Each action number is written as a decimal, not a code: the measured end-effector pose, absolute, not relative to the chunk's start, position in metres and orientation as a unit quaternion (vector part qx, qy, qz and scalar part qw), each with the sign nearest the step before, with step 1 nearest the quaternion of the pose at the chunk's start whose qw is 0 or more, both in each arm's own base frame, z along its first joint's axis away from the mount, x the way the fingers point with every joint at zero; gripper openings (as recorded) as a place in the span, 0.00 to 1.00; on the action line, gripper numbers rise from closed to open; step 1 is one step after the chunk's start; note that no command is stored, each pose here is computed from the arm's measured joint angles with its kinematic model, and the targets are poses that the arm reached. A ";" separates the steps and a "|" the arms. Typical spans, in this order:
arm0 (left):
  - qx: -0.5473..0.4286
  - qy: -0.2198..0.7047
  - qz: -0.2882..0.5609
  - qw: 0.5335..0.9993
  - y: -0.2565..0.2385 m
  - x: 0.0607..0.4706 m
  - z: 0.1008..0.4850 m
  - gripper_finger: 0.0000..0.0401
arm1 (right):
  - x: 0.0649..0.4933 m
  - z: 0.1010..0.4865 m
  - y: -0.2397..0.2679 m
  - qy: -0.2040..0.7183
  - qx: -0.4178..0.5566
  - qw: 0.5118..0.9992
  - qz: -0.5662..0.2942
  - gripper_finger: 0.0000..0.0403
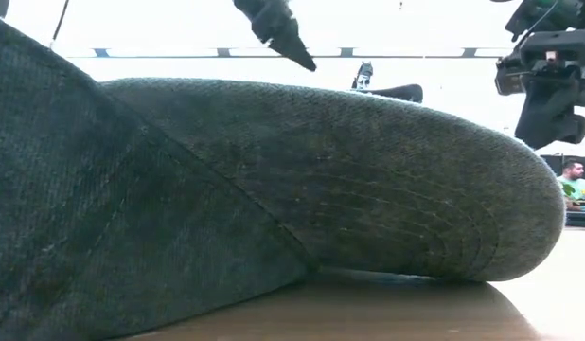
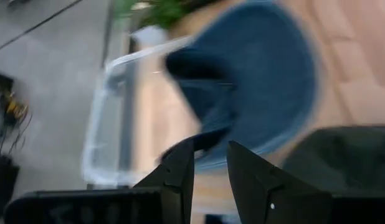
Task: Pick & Place hat
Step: Put the right blue cap into the left transparent bin, then put the blue cap into the left transparent bin
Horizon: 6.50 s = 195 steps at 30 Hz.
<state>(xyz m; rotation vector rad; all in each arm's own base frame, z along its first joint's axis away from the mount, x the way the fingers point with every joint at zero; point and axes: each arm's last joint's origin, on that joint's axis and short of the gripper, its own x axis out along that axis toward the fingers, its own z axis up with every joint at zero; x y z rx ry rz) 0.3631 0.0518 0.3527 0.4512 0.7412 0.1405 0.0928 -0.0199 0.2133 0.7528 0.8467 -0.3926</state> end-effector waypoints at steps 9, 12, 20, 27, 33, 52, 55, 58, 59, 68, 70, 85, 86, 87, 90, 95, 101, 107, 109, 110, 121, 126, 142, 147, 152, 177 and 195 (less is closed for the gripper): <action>0.329 0.361 0.038 0.872 -0.017 0.398 0.349 0.22 | 0.094 0.216 -0.017 0.384 0.338 0.840 -0.178 0.44; 0.344 0.384 0.020 0.857 -0.029 0.407 0.332 0.22 | 0.095 0.219 -0.016 0.382 0.331 0.843 -0.184 0.44; 0.391 0.410 0.074 0.821 -0.039 0.423 0.306 0.22 | 0.097 0.232 -0.016 0.363 0.331 0.850 -0.192 0.44; 0.391 0.405 0.075 0.823 -0.044 0.429 0.299 0.22 | 0.096 0.234 -0.017 0.359 0.332 0.850 -0.196 0.44; 0.396 0.405 0.091 0.819 -0.039 0.437 0.291 0.22 | 0.096 0.233 -0.017 0.360 0.332 0.849 -0.197 0.44; 0.413 0.391 0.132 0.812 -0.021 0.446 0.303 0.03 | 0.096 0.231 -0.017 0.365 0.325 0.848 -0.203 0.44; 0.443 0.398 0.165 0.787 -0.018 0.445 0.309 0.02 | 0.095 0.231 -0.017 0.366 0.319 0.849 -0.207 0.44; 0.468 0.405 0.211 0.757 -0.014 0.444 0.321 0.02 | 0.095 0.230 -0.017 0.368 0.314 0.850 -0.207 0.44; 0.474 0.407 0.223 0.748 -0.013 0.443 0.327 0.02 | 0.095 0.230 -0.017 0.369 0.313 0.850 -0.206 0.44; 0.494 0.504 0.249 0.663 -0.005 0.400 0.380 0.02 | 0.095 0.230 -0.017 0.372 0.302 0.855 -0.201 0.44; 0.478 0.526 0.241 0.661 -0.004 0.384 0.390 0.02 | 0.095 0.230 -0.017 0.372 0.302 0.855 -0.201 0.44; 0.414 0.588 0.130 0.683 -0.002 0.336 0.375 0.03 | 0.095 0.230 -0.017 0.370 0.302 0.856 -0.200 0.44; 0.413 0.592 0.121 0.681 0.000 0.337 0.368 0.03 | 0.095 0.230 -0.017 0.369 0.302 0.856 -0.201 0.44; 0.410 0.596 0.112 0.682 0.002 0.338 0.361 0.03 | 0.096 0.231 -0.017 0.369 0.302 0.856 -0.200 0.44; 0.408 0.599 0.094 0.682 0.008 0.339 0.342 0.03 | 0.096 0.231 -0.017 0.368 0.302 0.856 -0.200 0.44; 0.390 0.602 0.067 0.694 0.020 0.337 0.321 0.04 | 0.096 0.231 -0.017 0.367 0.306 0.855 -0.202 0.44; 0.351 0.601 0.049 0.717 0.032 0.337 0.314 0.04 | 0.096 0.231 -0.017 0.366 0.312 0.853 -0.204 0.44; 0.297 0.599 0.016 0.743 0.033 0.335 0.313 0.04 | 0.096 0.231 -0.017 0.366 0.312 0.853 -0.204 0.44; 0.283 0.603 0.012 0.746 0.034 0.334 0.311 0.04 | 0.096 0.231 -0.017 0.366 0.311 0.853 -0.204 0.44; 0.279 0.603 0.011 0.747 0.035 0.334 0.311 0.04 | 0.096 0.231 -0.017 0.366 0.311 0.853 -0.204 0.44; 0.247 0.571 0.021 0.782 0.032 0.336 0.321 0.05 | 0.096 0.231 -0.017 0.366 0.310 0.853 -0.204 0.44; 0.176 0.531 0.051 0.827 0.031 0.342 0.334 0.11 | 0.096 0.231 -0.017 0.366 0.310 0.853 -0.204 0.44; 0.182 0.540 0.135 0.810 0.028 0.330 0.356 0.14 | 0.096 0.231 -0.017 0.367 0.313 0.853 -0.201 0.44; 0.199 0.531 0.115 0.816 0.014 0.320 0.372 0.14 | 0.097 0.235 -0.016 0.358 0.308 0.860 -0.190 0.44; 0.206 0.568 0.088 0.792 -0.028 0.303 0.369 0.14 | 0.105 0.242 -0.012 0.322 0.303 0.884 -0.155 0.44; 0.172 0.613 0.043 0.770 -0.192 0.216 0.301 0.14 | 0.190 0.196 0.081 0.378 0.414 0.819 -0.125 0.44; -0.117 0.562 0.070 0.816 -0.283 0.198 0.257 0.14 | 0.218 0.184 0.151 0.418 0.405 0.806 -0.104 0.44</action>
